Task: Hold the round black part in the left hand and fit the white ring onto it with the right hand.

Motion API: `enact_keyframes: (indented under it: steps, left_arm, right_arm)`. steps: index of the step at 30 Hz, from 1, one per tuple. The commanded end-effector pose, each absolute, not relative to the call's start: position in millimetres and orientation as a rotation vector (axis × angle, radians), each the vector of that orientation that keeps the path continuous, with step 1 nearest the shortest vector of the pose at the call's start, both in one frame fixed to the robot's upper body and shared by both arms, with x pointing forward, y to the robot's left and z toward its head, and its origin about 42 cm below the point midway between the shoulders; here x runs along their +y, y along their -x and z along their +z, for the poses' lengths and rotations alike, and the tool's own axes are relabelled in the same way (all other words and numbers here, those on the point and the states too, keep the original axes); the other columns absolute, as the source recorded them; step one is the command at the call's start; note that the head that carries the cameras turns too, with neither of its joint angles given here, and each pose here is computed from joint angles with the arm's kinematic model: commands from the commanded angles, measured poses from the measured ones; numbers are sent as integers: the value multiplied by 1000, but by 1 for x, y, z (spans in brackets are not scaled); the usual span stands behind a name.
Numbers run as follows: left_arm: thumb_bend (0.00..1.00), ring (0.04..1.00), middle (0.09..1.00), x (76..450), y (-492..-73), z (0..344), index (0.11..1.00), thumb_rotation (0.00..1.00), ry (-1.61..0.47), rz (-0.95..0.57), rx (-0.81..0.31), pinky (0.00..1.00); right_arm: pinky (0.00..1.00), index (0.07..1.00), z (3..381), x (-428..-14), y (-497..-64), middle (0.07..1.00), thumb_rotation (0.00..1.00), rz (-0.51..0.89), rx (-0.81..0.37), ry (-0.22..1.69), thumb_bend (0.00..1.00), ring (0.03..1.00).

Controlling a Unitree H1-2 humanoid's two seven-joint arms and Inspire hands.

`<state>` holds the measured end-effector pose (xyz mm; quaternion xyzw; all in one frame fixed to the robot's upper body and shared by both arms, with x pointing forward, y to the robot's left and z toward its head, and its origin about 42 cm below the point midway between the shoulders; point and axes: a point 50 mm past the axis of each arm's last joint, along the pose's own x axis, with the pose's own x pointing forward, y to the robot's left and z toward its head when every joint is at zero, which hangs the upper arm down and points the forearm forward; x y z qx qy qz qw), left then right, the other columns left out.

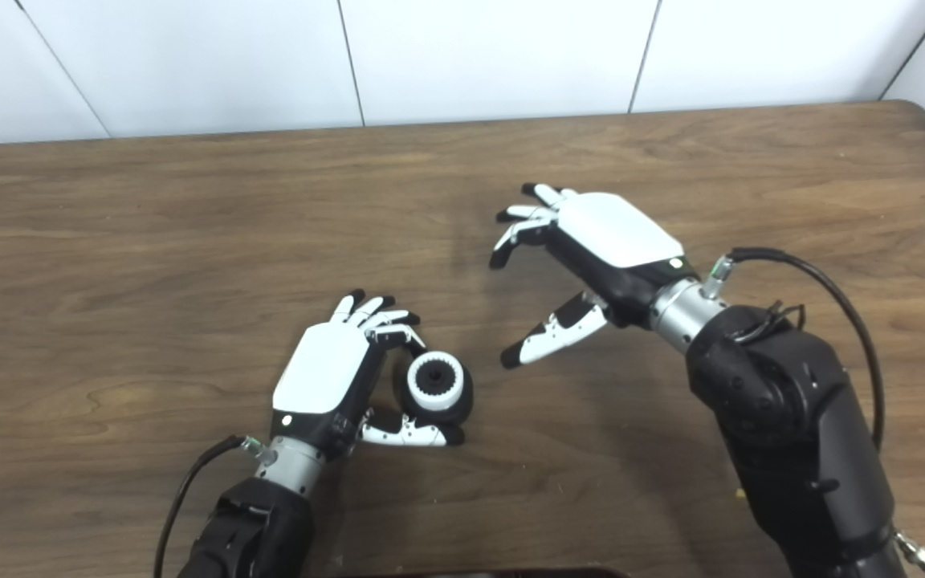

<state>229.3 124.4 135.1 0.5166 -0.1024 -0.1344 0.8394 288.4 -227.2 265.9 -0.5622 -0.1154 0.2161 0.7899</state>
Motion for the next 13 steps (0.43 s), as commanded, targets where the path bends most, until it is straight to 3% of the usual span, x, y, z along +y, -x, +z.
enact_keyframes:
  steps: [1,5,6,7,10,13]
  left_arm:
    - [518,910,805,127,-232,142,493,62,-1103,-259,-252,1000]
    - [519,907,816,128,-233,143,497,69,-1106,-256,-246,1000]
    - [677,913,830,128,-233,144,617,134,-1105,-259,-239,1000]
    - [733,920,841,129,-233,144,670,172,-1105,-261,-234,1000]
    - [818,928,864,129,-232,146,755,249,-1109,-260,-232,1000]
    - [843,933,876,130,-232,147,786,283,-1107,-261,-228,1000]
  right_arm:
    - [1000,680,282,-233,-288,901,503,404,-306,1204,867,1000]
    - [1000,675,282,-237,-288,905,490,390,-289,1189,857,1000]
    - [1000,675,281,-238,-288,909,500,388,-285,1190,852,1000]
    - [1000,675,281,-238,-287,911,506,387,-283,1190,851,1000]
    - [1000,673,279,-239,-287,909,514,379,-280,1189,854,1000]
    - [1000,673,277,-239,-287,906,521,375,-275,1189,856,1000]
